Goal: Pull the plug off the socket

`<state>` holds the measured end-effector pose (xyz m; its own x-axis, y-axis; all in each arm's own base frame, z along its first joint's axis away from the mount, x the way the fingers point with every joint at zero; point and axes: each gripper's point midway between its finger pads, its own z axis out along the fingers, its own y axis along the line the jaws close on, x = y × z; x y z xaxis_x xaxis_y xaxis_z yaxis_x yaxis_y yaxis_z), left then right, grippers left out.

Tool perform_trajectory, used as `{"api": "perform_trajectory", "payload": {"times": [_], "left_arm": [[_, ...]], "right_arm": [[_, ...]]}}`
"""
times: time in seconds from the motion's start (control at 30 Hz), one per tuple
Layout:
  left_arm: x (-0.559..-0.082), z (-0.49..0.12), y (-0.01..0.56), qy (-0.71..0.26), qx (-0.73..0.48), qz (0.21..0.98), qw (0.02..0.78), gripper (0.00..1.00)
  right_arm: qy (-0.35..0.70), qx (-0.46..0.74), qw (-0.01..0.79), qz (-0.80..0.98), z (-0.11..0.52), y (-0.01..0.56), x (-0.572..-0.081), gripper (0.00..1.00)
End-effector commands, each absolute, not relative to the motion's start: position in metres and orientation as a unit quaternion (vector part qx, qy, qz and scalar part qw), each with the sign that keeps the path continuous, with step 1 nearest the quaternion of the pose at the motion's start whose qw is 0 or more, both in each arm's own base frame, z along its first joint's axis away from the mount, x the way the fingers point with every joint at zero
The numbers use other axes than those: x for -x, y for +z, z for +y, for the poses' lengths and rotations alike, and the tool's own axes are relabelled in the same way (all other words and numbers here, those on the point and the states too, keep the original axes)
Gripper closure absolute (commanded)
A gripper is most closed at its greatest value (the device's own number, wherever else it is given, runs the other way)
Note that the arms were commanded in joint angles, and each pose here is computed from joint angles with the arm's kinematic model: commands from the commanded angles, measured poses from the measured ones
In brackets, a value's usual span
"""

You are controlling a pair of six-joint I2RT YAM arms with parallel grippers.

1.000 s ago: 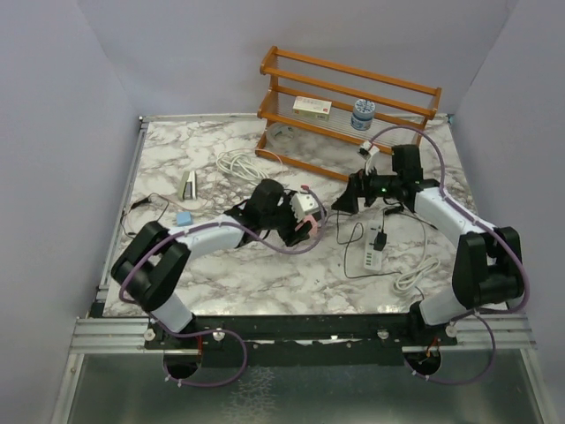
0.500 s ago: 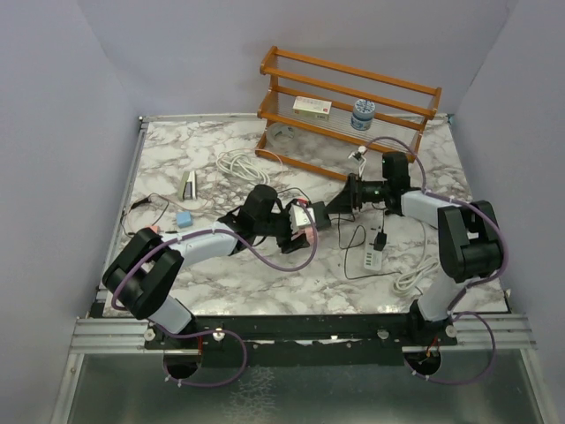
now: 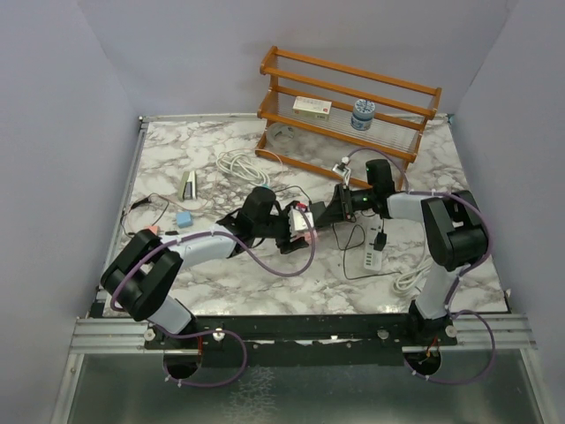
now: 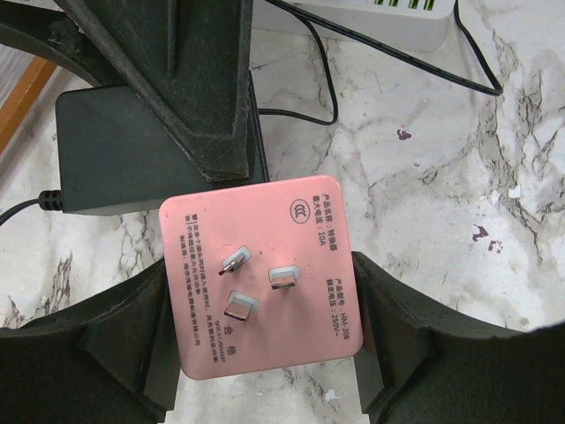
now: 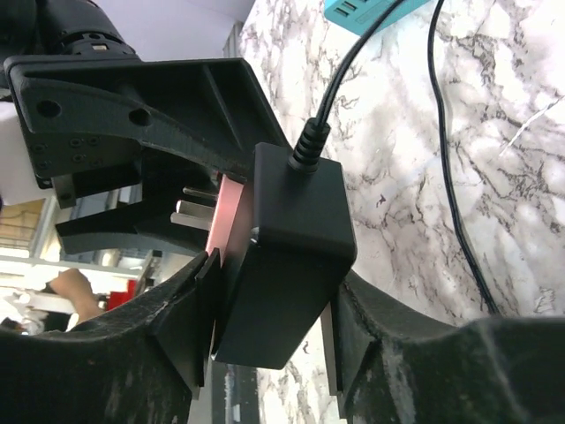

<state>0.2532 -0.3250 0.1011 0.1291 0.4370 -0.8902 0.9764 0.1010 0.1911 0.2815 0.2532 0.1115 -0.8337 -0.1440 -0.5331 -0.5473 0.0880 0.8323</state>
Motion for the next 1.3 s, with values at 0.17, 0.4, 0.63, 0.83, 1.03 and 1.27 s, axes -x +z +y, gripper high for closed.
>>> {"api": "perform_trajectory", "payload": {"times": [0.17, 0.4, 0.63, 0.83, 1.03, 1.27], "left_arm": [[-0.253, -0.324, 0.111, -0.283, -0.617, 0.551, 0.486, 1.0], [-0.248, -0.316, 0.092, -0.262, -0.641, 0.54, 0.477, 1.0], [-0.249, -0.308, 0.083, -0.221, -0.67, 0.522, 0.48, 1.0], [-0.235, -0.308, 0.068, -0.216, -0.702, 0.505, 0.453, 1.0], [-0.235, -0.307, 0.06, -0.203, -0.708, 0.508, 0.448, 1.0], [-0.239, -0.303, 0.062, -0.189, -0.701, 0.517, 0.455, 1.0]], "right_arm": [[0.646, 0.248, 0.147, 0.707, 0.255, 0.111, -0.282, 0.66], [0.637, 0.225, 0.117, 0.728, 0.252, 0.083, -0.28, 0.92], [0.619, 0.204, 0.107, 0.751, 0.251, 0.066, -0.282, 0.99], [0.592, 0.197, 0.088, 0.776, 0.248, 0.051, -0.286, 1.0], [0.573, 0.196, 0.085, 0.791, 0.245, 0.041, -0.286, 1.0], [0.606, 0.205, 0.072, 0.765, 0.247, 0.046, -0.277, 1.0]]}}
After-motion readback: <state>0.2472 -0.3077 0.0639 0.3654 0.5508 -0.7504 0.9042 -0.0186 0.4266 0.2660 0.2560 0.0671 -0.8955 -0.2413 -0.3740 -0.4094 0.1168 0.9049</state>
